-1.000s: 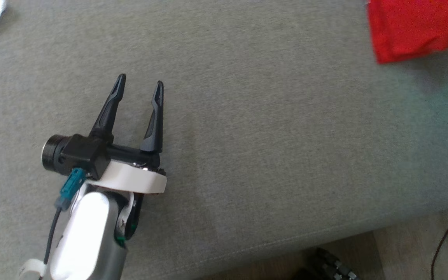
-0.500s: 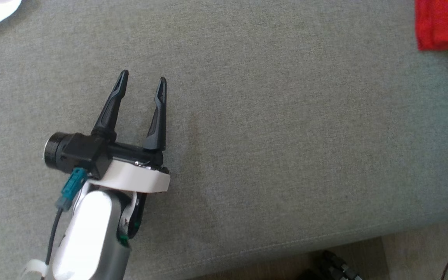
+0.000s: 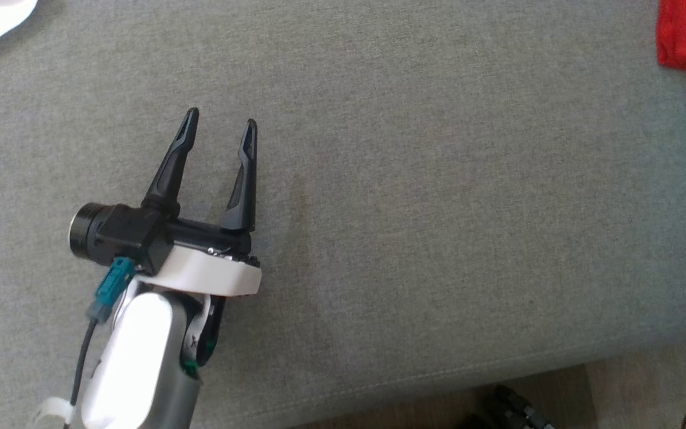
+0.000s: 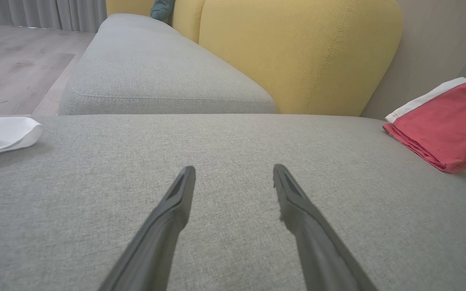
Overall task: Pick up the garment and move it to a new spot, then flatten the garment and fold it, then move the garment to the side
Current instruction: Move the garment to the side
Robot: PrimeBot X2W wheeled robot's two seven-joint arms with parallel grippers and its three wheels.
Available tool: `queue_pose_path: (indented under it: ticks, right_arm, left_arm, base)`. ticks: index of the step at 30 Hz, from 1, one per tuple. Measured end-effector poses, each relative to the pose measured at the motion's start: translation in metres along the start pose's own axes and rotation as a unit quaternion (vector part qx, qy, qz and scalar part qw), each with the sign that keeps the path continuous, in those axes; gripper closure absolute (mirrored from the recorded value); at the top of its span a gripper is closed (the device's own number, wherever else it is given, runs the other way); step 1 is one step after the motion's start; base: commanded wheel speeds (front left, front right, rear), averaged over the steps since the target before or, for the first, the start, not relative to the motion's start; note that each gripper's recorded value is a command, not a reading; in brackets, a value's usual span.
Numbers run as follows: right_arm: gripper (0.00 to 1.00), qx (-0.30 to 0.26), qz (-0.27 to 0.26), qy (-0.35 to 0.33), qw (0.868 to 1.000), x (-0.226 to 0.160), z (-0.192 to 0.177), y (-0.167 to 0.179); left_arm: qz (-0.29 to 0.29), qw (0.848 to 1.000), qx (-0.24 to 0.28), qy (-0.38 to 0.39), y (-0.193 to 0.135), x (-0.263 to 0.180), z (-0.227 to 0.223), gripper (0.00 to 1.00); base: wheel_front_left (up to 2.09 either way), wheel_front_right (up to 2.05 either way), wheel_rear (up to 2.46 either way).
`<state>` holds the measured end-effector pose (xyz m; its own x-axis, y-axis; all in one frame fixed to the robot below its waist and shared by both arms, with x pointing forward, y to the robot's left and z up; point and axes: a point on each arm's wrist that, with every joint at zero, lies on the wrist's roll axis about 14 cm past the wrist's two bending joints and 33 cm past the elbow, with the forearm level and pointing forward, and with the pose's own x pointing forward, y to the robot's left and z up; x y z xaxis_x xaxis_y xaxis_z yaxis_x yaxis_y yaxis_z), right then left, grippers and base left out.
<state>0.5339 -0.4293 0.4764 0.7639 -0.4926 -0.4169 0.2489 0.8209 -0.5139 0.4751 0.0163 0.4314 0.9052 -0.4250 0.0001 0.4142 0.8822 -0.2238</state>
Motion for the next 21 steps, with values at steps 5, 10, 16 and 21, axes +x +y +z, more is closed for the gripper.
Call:
queue_pose_path:
  ticks: [5, 10, 16, 21]
  right_arm:
    - [0.00, 0.002, 0.008, -0.008, 1.000, 0.001, 0.001, 0.012]
    - [0.00, 0.002, 0.009, -0.018, 1.000, 0.002, 0.001, 0.016]
    - [0.00, 0.009, 0.017, -0.049, 0.999, -0.003, 0.012, 0.022]
    - [0.00, 0.033, 0.043, -0.101, 0.993, -0.014, 0.036, 0.041]
  left_arm:
    - [0.002, 1.000, 0.000, 0.001, 0.001, -0.001, -0.001, 0.00]
    - [0.004, 1.000, 0.001, 0.002, 0.003, -0.001, -0.001, 0.00]
    - [0.005, 1.000, 0.004, -0.003, 0.003, -0.002, 0.004, 0.00]
    - [0.008, 1.000, 0.012, -0.014, 0.002, -0.005, 0.017, 0.00]
  base:
    - [0.00, 0.00, 0.00]
    - [0.00, 0.00, 0.00]
    - [0.00, 0.00, 0.00]
    - [0.00, 0.00, 0.00]
